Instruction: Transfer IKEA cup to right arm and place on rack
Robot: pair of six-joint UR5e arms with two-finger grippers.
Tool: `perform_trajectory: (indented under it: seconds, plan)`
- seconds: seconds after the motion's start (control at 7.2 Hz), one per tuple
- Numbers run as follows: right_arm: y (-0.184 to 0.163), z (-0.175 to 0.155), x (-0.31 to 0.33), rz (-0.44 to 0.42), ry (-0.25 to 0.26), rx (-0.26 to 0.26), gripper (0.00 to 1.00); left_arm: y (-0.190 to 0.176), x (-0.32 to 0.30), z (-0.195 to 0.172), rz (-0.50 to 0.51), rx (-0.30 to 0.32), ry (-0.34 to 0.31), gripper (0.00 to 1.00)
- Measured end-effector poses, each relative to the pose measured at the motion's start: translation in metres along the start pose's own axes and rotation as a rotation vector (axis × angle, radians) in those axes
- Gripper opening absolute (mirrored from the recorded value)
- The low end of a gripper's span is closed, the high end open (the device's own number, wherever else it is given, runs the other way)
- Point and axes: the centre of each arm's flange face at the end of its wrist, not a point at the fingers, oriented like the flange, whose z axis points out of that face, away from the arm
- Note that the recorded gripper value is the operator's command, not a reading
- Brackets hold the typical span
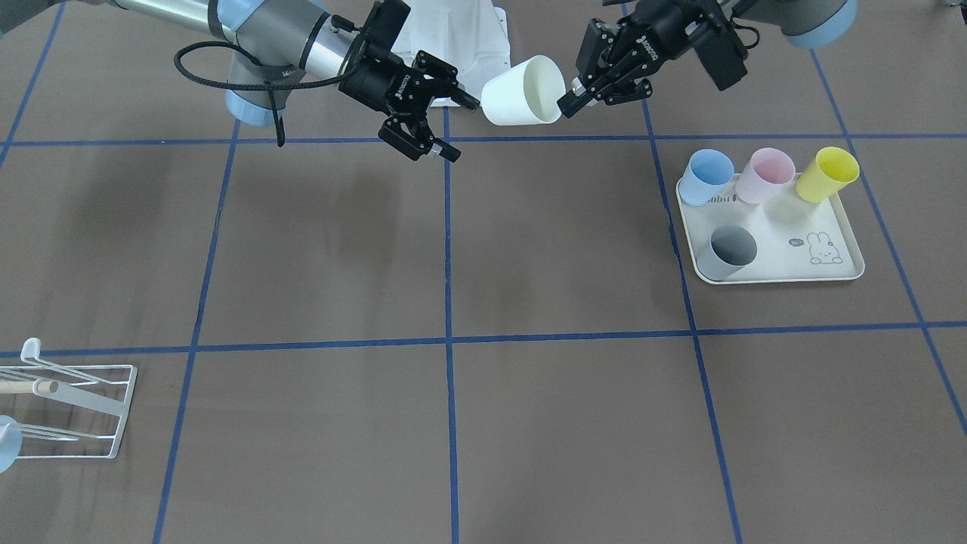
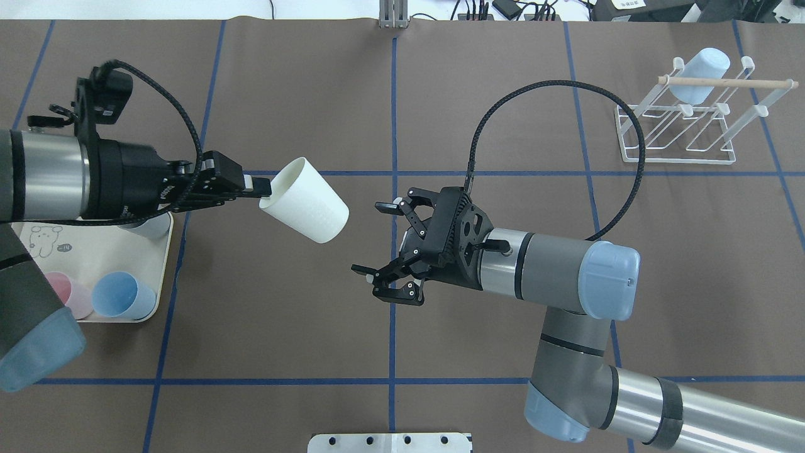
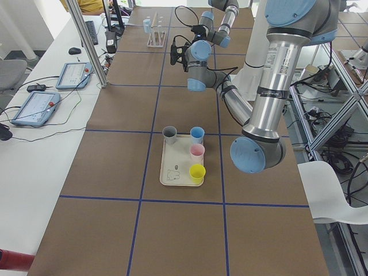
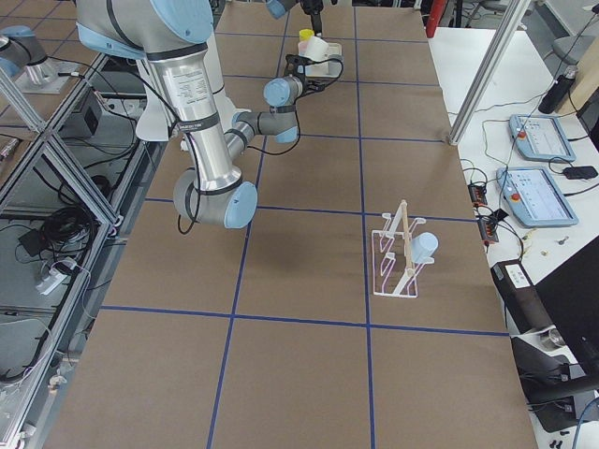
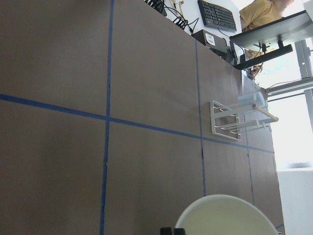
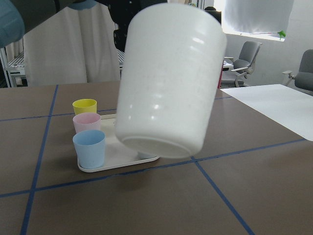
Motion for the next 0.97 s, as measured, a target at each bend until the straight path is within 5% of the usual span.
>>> perform_trajectory:
  seconds: [0.97]
  plan:
    - [-0.008,0.001,-0.004,0.006,-0.006,0.013,1.00,0.017,0.000,0.035,-0.026,0.022,-0.003,0.00]
